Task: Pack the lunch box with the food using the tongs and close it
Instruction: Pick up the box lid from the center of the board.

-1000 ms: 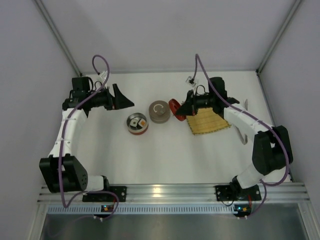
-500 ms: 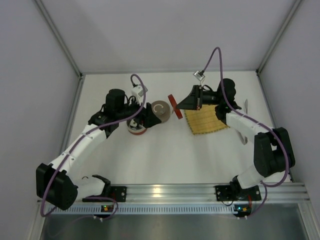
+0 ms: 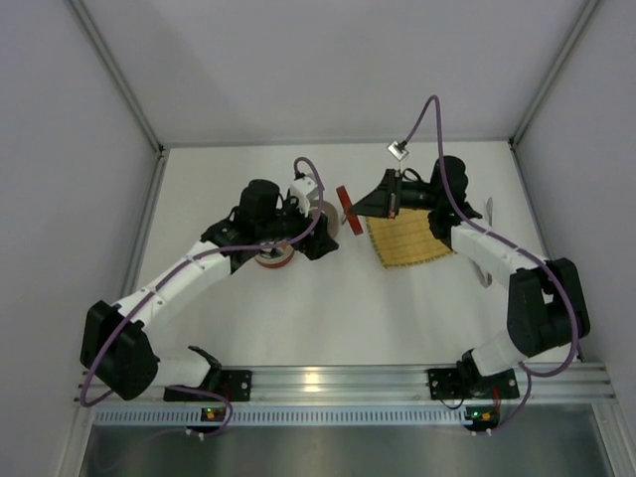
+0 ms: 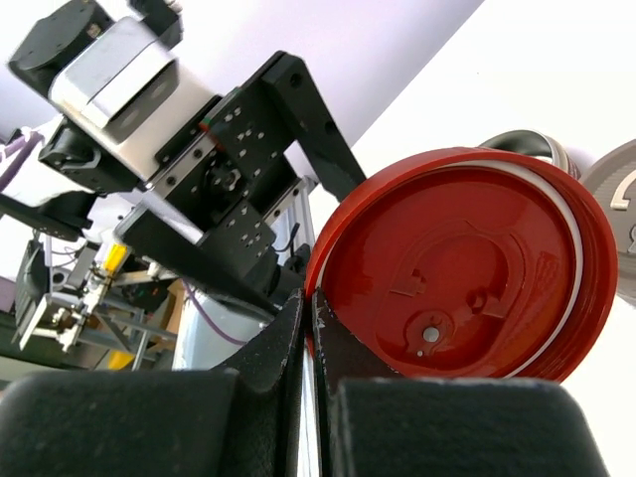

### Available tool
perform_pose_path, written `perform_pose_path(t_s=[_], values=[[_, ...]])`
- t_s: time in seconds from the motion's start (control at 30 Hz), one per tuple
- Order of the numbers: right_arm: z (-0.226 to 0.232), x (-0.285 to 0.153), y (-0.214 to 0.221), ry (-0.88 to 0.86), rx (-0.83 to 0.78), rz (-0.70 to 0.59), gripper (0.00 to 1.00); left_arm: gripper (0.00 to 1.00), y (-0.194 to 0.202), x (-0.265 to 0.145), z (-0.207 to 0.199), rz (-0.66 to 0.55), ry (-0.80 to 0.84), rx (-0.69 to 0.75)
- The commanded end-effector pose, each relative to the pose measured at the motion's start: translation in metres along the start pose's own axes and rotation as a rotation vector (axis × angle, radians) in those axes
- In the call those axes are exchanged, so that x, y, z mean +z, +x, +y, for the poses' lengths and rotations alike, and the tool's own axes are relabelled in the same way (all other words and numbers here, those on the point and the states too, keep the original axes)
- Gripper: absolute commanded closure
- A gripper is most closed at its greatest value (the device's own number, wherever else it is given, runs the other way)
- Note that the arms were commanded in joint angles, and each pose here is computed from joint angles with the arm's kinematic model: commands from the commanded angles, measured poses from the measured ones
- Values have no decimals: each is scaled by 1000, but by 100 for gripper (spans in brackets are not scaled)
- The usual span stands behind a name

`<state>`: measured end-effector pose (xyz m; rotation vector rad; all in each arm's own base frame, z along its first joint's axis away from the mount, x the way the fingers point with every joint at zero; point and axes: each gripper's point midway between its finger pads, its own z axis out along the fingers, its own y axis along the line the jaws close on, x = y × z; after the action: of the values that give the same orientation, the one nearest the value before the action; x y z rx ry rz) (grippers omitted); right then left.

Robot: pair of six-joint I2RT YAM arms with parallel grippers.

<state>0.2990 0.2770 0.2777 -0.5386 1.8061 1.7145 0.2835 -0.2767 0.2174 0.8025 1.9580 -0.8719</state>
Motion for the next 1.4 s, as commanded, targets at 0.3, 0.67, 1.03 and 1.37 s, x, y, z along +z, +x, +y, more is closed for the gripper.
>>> perform_pose_path(t_s=[0.3,0.67,1.03,1.37], values=[[27,8,5,-27,-71,15,100,18,-41,10,-16,-85,44,106],[43,9,13,-95,-40,24,100,25,-46,16,-4,-97,-25,103],[50,9,15,-143,-2,23,100,61,-52,20,-7,-111,-4,86],[46,10,16,-136,20,26,100,90,-55,16,-28,-115,102,79]])
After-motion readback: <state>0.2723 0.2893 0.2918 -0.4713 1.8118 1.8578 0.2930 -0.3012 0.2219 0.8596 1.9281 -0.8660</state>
